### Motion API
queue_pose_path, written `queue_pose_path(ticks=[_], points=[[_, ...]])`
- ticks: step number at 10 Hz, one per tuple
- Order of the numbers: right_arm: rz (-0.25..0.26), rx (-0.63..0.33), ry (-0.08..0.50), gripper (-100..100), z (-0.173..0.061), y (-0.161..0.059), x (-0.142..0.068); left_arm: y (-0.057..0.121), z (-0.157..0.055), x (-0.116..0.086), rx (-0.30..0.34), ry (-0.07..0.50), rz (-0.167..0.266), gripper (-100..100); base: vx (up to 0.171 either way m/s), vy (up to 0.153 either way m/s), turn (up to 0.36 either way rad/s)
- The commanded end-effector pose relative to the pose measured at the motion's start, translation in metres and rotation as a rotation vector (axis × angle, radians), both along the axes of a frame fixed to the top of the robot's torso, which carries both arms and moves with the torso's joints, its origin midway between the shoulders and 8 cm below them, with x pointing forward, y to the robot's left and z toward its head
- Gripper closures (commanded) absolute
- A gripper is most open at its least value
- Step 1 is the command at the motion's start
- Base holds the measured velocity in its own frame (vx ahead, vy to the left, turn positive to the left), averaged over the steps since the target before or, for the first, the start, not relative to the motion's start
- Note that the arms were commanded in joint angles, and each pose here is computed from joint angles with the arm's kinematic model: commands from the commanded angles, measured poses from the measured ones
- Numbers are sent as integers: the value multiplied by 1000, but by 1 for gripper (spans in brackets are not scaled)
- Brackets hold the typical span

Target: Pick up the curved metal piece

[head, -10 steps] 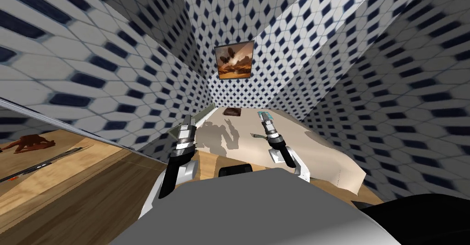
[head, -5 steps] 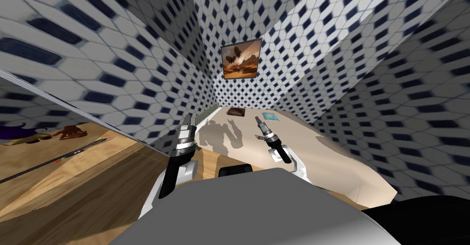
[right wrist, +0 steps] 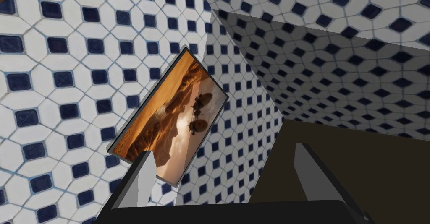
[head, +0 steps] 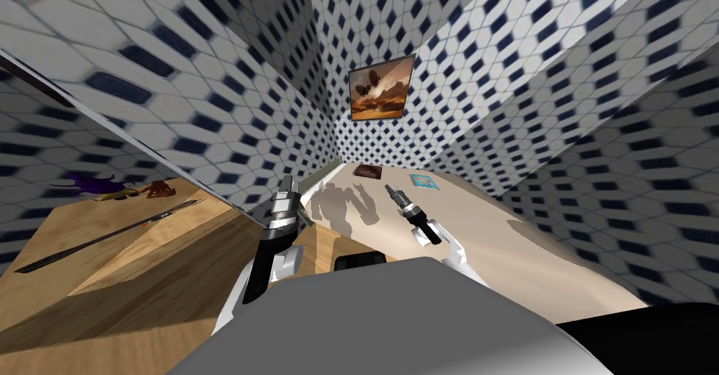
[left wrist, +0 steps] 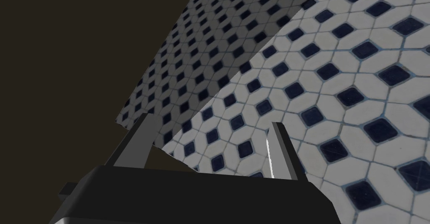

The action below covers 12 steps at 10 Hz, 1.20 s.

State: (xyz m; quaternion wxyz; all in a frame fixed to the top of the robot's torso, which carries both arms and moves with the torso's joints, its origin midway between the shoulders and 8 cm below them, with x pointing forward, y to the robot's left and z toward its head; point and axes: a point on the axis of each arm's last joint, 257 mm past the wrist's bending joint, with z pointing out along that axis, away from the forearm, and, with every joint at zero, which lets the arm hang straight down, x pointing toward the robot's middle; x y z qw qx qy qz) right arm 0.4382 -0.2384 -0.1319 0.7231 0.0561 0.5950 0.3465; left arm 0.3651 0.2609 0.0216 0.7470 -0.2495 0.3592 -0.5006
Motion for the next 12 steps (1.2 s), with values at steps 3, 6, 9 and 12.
queue_pose_path(ticks=[3,6,9,12], points=[[-24,-136,72,-100,-45,-10,8,0,0,0,0,0,0,0,17,33,80],[-32,-306,125,-100,-83,-21,13,0,0,0,0,0,0,0,11,23,111],[-44,-398,182,-100,-117,-37,13,0,0,0,0,0,0,0,9,15,86],[-47,-489,220,-100,-141,-50,11,0,0,0,0,0,0,0,5,8,54]])
